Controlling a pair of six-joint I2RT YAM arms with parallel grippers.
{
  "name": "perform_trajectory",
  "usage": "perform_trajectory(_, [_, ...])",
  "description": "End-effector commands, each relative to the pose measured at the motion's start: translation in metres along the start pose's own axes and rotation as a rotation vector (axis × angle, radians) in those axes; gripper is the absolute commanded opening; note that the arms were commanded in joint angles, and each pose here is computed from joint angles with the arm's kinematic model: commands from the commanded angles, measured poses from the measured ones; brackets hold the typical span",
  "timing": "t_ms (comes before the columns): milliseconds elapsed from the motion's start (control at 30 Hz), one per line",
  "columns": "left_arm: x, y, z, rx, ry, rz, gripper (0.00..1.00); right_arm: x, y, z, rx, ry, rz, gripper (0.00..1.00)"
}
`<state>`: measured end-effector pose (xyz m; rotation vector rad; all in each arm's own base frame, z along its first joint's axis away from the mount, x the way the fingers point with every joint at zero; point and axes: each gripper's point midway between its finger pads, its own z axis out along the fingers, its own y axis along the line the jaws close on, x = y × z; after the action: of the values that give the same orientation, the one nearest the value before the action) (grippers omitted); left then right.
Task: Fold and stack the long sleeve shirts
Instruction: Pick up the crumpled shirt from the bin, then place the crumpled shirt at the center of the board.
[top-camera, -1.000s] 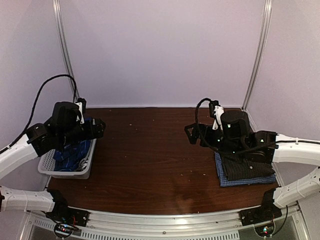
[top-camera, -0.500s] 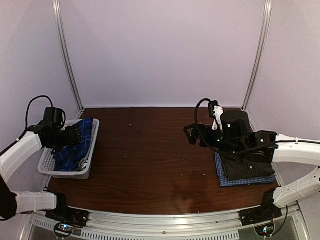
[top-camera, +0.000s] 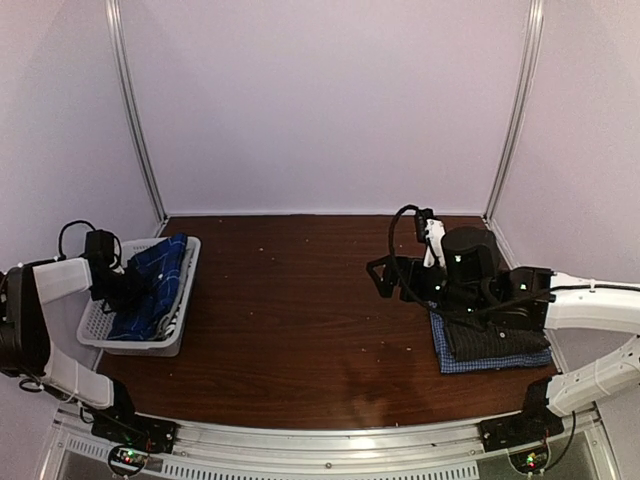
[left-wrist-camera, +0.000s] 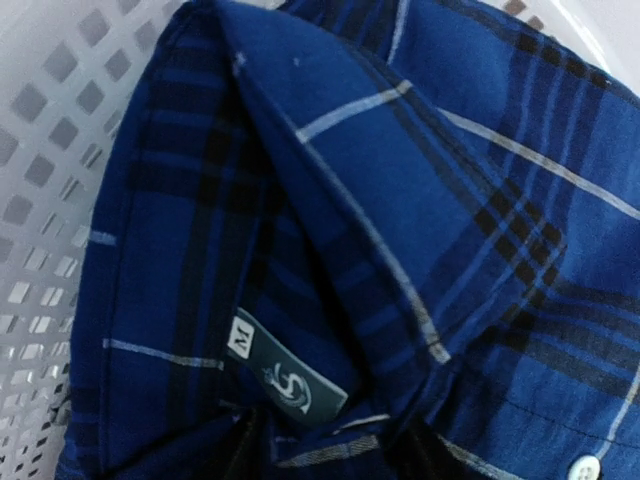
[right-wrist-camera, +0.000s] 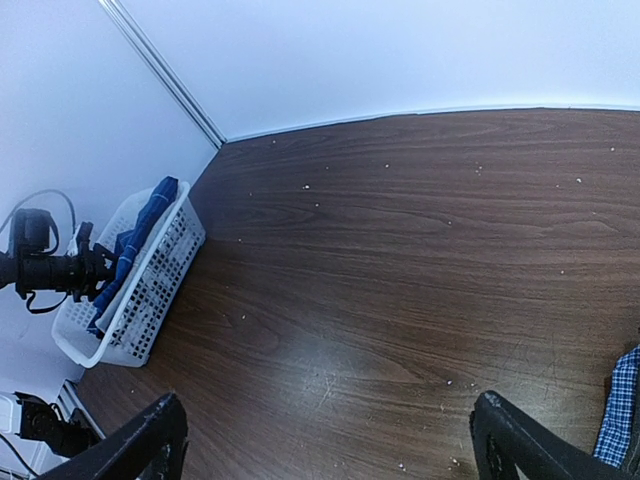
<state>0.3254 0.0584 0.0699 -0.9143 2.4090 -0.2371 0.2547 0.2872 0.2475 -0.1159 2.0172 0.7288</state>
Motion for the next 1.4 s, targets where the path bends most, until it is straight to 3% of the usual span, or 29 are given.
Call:
perform_trajectory(0, [-0.007,-0.009,-0.007,0.05,-0.046,0.022,0.32,-0.008,0.003,-0.007,-0.032,-0.029,0.013,1.0])
perform_trajectory(67, [-0.012,-0.01,-0.016,0.045,-0.072,0.035,0.16,-0.008,0.003,-0.008,-0.035,-0.031,0.015,1.0])
perform_trajectory(200, [-0.025,-0.017,-0.039,0.058,-0.131,0.075,0.0,-0.009,0.004,-0.009,-0.038,-0.03,0.011,1.0])
perform_trajectory(400, [-0.046,-0.056,-0.095,0.15,-0.266,0.195,0.0,-0.011,0.004,-0.01,-0.038,-0.035,0.006,1.0])
perform_trajectory(600, [-0.055,-0.133,-0.175,0.351,-0.405,0.367,0.0,-0.017,0.007,-0.011,-0.033,-0.039,-0.006,1.0])
perform_trajectory(700, [-0.044,-0.169,-0.206,0.478,-0.417,0.438,0.0,-0.021,0.008,-0.012,-0.03,-0.051,-0.008,1.0])
perform_trajectory(933, [0.021,-0.248,-0.254,0.769,-0.349,0.607,0.0,-0.028,0.011,-0.012,-0.027,-0.063,-0.011,1.0])
perform_trajectory(1267, [0.168,-0.332,-0.227,0.9,-0.096,0.8,0.0,-0.027,0.005,-0.011,0.008,-0.055,-0.004,1.0])
perform_trajectory(1367, [0.189,-0.347,-0.22,0.877,-0.075,0.816,0.0,-0.024,0.003,-0.011,0.024,-0.042,-0.01,1.0])
